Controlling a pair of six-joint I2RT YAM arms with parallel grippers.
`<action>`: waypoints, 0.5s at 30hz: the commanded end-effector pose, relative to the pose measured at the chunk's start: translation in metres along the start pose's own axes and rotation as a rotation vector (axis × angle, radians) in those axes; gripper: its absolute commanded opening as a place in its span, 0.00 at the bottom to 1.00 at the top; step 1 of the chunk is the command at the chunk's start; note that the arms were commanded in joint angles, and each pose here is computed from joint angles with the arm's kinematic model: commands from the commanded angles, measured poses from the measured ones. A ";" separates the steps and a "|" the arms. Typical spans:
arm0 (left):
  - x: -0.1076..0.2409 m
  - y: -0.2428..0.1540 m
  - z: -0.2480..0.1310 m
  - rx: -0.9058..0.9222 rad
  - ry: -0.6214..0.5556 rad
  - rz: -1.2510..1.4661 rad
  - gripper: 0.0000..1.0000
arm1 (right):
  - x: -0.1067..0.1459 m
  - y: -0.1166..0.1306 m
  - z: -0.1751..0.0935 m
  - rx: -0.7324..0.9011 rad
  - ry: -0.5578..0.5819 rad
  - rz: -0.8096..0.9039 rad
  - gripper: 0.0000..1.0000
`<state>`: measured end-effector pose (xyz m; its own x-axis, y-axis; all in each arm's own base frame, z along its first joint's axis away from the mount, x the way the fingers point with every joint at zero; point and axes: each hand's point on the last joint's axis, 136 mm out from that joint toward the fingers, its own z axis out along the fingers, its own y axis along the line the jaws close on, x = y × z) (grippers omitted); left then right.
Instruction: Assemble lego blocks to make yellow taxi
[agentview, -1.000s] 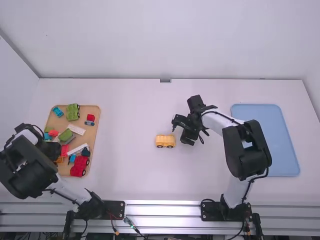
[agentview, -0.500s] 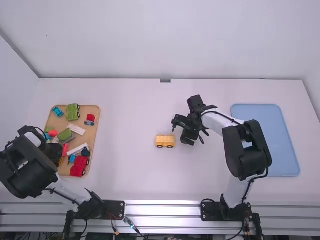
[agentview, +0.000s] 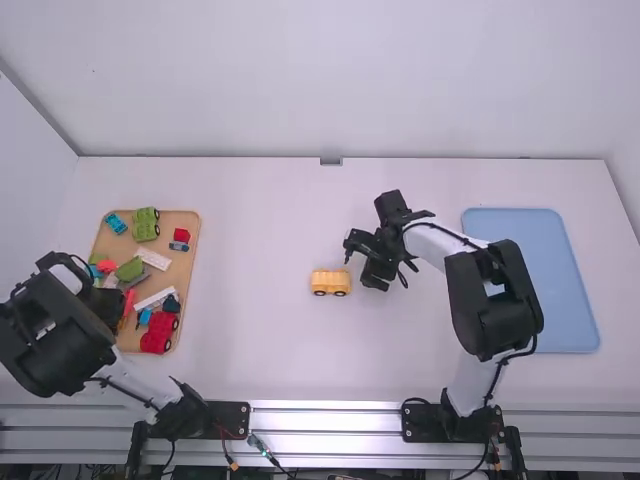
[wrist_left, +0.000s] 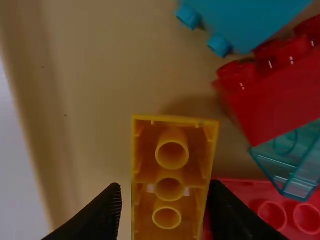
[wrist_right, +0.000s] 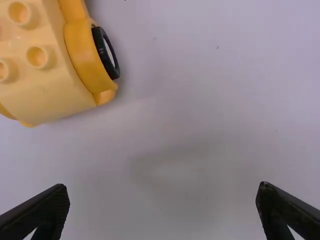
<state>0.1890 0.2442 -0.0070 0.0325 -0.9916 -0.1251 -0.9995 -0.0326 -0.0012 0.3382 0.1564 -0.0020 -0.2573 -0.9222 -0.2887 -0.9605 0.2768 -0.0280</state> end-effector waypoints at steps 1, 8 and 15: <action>0.011 0.010 0.008 -0.041 0.029 0.013 0.50 | -0.011 -0.005 -0.013 0.027 -0.032 -0.011 0.99; 0.012 -0.011 0.005 0.060 0.054 0.086 0.58 | -0.012 -0.006 -0.013 0.029 -0.034 -0.012 0.99; 0.005 -0.013 -0.008 0.041 0.057 0.078 0.54 | -0.014 -0.004 -0.013 0.018 -0.047 -0.012 0.99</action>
<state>0.1946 0.2349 -0.0031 -0.0249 -0.9974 -0.0680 -0.9994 0.0265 -0.0219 0.3380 0.1573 -0.0018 -0.2541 -0.9216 -0.2935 -0.9615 0.2734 -0.0262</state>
